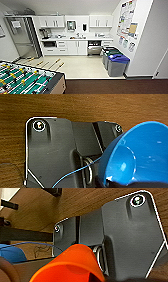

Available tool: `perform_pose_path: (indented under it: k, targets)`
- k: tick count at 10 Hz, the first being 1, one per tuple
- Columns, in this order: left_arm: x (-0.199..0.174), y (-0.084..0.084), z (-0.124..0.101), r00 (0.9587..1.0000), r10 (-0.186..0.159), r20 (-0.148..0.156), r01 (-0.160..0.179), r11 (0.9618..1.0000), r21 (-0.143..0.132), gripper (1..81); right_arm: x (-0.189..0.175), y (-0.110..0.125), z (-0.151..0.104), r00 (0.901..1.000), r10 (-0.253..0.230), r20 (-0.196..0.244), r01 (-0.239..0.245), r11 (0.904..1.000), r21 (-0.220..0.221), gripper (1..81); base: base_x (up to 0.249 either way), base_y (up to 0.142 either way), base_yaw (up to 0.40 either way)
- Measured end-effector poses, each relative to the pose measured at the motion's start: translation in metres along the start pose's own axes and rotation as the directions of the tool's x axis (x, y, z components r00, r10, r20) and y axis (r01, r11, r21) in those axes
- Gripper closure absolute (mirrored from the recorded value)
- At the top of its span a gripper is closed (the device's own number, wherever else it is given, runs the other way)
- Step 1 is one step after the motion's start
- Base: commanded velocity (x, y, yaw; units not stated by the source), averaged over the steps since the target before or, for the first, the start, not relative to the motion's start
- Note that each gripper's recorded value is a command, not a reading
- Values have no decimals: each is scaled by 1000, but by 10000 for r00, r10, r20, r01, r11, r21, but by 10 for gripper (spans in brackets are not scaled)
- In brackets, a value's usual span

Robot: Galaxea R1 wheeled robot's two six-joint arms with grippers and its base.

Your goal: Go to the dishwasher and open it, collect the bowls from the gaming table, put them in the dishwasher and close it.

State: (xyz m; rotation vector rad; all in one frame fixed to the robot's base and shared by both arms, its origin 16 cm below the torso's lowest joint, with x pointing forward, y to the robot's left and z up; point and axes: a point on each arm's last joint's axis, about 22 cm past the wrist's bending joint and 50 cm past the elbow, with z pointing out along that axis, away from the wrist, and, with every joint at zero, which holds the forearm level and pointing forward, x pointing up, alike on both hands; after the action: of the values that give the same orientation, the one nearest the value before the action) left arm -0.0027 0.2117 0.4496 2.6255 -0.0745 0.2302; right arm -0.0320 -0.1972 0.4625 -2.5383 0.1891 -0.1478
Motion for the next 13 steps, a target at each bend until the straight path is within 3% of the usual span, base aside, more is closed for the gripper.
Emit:
perform_pose_path:
  k: [13]
  targets:
    - [-5,-2,-2,10000,-18,57,18,10000,42,811,-1,-2,1,10000,-27,6,27,10000,38,811,190,0,0]
